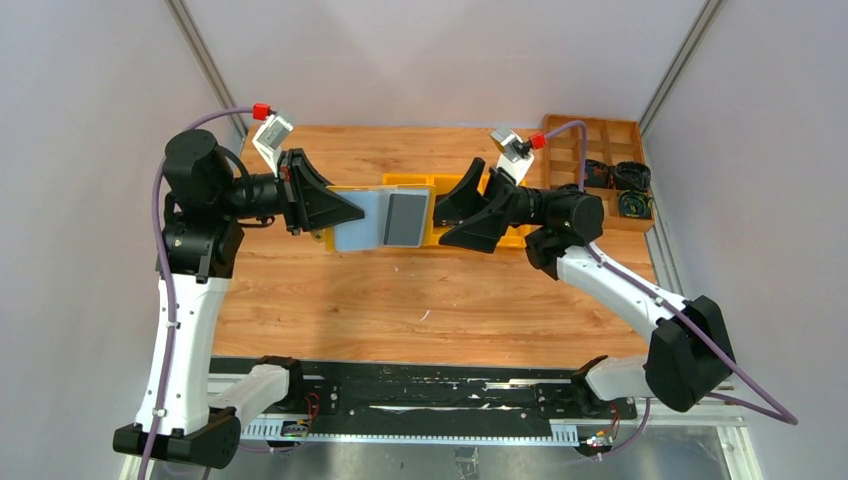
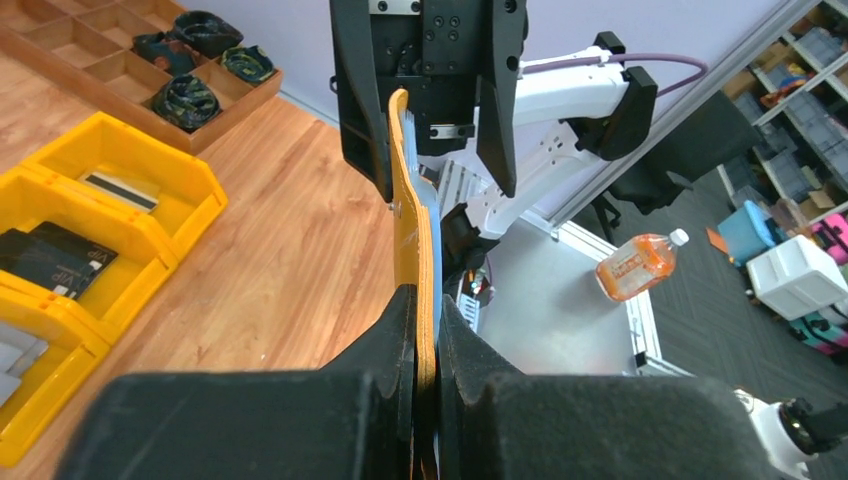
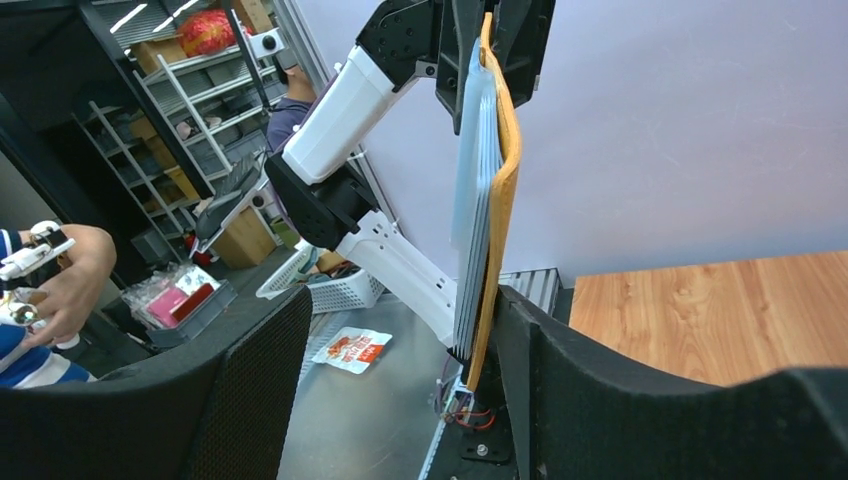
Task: Take the credit cards out of the card holder
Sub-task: Remove the credit card from the card holder.
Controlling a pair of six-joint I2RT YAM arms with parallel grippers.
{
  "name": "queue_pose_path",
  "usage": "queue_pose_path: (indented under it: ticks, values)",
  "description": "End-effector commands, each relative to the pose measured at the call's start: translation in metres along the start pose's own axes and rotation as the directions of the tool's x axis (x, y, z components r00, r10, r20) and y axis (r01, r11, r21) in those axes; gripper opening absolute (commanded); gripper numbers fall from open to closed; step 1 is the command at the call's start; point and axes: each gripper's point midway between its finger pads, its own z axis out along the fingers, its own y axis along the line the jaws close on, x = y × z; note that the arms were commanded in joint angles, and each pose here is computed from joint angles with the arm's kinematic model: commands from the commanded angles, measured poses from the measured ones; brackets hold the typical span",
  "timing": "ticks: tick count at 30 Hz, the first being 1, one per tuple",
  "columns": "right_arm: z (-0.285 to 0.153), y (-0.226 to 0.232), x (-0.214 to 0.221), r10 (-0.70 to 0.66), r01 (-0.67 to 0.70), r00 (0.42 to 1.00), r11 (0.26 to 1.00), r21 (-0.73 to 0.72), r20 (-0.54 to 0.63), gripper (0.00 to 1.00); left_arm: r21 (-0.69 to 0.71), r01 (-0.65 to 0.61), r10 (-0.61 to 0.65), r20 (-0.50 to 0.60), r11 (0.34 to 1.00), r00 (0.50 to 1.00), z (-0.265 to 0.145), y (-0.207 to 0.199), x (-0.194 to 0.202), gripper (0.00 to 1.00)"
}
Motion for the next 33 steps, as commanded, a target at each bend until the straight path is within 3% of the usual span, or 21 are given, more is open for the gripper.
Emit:
queue_pose_path:
  ticks: [1,7,13,18,26,30,33]
  values:
    - [0.012,0.009,-0.010,-0.052,0.052,0.998,0.999,0.001,0.028,0.65,-0.039,-0.084,0.084,0.001,0.996,0.996,-0.004,-0.004,-0.002,0.00]
    - [0.027,-0.008,-0.002,-0.109,0.117,0.993,0.974,0.194,-0.053,0.22,-0.109,-0.131,0.130,-0.015,0.985,0.991,-0.007,0.005,-0.002,0.00]
    - [0.033,-0.004,0.002,-0.118,0.126,0.992,0.968,0.217,-0.050,0.00,-0.271,-0.208,0.209,-0.024,0.940,0.978,-0.015,0.029,-0.006,0.00]
    - [0.043,-0.004,0.008,-0.106,0.121,0.992,0.967,0.225,-0.074,0.00,-0.267,-0.210,0.212,-0.023,0.940,0.977,-0.015,0.026,-0.006,0.00]
    - [0.046,-0.008,0.017,-0.117,0.142,0.987,0.957,0.254,-0.109,0.09,-0.238,-0.212,0.213,-0.022,0.948,0.977,-0.014,0.020,-0.006,0.00]
    - [0.044,-0.005,0.021,-0.122,0.149,0.985,0.959,0.241,-0.121,0.25,-0.209,-0.200,0.200,-0.022,0.957,0.980,-0.013,0.014,-0.005,0.00]
    - [0.043,-0.004,0.023,-0.122,0.151,0.984,0.958,0.244,-0.127,0.27,-0.200,-0.193,0.193,-0.021,0.961,0.981,-0.013,0.013,-0.004,0.00]
